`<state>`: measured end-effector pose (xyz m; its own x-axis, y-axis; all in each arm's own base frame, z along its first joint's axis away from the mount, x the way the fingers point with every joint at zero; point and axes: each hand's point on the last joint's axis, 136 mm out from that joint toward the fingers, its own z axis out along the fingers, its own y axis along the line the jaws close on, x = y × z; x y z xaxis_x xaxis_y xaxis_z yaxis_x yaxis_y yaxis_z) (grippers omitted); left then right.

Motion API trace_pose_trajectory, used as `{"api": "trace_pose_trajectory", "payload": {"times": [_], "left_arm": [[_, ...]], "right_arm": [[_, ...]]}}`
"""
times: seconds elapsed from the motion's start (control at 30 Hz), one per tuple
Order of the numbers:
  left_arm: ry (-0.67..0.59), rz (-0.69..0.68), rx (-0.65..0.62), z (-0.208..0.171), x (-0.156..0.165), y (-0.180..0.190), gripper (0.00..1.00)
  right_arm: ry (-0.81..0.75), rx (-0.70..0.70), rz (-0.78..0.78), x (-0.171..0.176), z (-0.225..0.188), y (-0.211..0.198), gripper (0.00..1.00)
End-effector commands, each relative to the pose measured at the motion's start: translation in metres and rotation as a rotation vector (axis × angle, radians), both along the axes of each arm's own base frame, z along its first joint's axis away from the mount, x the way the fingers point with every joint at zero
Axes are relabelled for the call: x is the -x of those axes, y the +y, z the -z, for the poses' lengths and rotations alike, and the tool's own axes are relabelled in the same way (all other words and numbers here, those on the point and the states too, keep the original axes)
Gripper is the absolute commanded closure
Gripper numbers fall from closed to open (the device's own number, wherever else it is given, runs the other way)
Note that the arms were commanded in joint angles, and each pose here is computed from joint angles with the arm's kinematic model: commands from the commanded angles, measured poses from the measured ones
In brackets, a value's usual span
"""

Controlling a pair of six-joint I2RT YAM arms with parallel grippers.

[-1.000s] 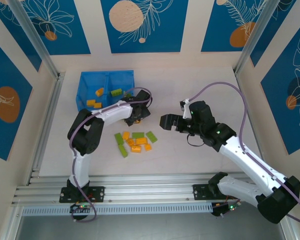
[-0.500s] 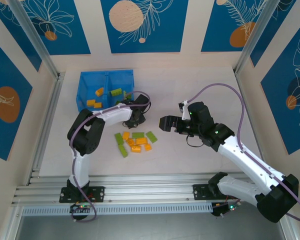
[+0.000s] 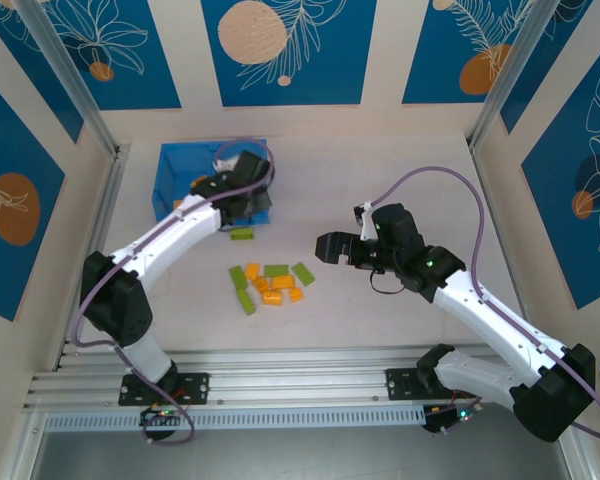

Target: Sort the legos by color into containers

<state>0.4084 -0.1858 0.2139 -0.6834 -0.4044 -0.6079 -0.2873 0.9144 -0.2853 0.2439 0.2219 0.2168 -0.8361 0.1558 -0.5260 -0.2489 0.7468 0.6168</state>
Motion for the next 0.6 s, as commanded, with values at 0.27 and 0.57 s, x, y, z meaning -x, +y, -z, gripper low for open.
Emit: {"api": "trace_pose_trajectory", "payload": {"times": [0.27, 0.57], "left_arm": [[0.125, -0.251, -0.153, 0.033, -0.093, 0.149, 0.72], [0.309, -0.335, -0.150, 0.101, -0.105, 0.193, 0.61]], "right_arm": [[-0.024, -0.019, -0.006, 0.011, -0.018, -0.001, 0.01], [-0.035, -0.012, 0.004, 0.018, -0.022, -0.008, 0.00]]}}
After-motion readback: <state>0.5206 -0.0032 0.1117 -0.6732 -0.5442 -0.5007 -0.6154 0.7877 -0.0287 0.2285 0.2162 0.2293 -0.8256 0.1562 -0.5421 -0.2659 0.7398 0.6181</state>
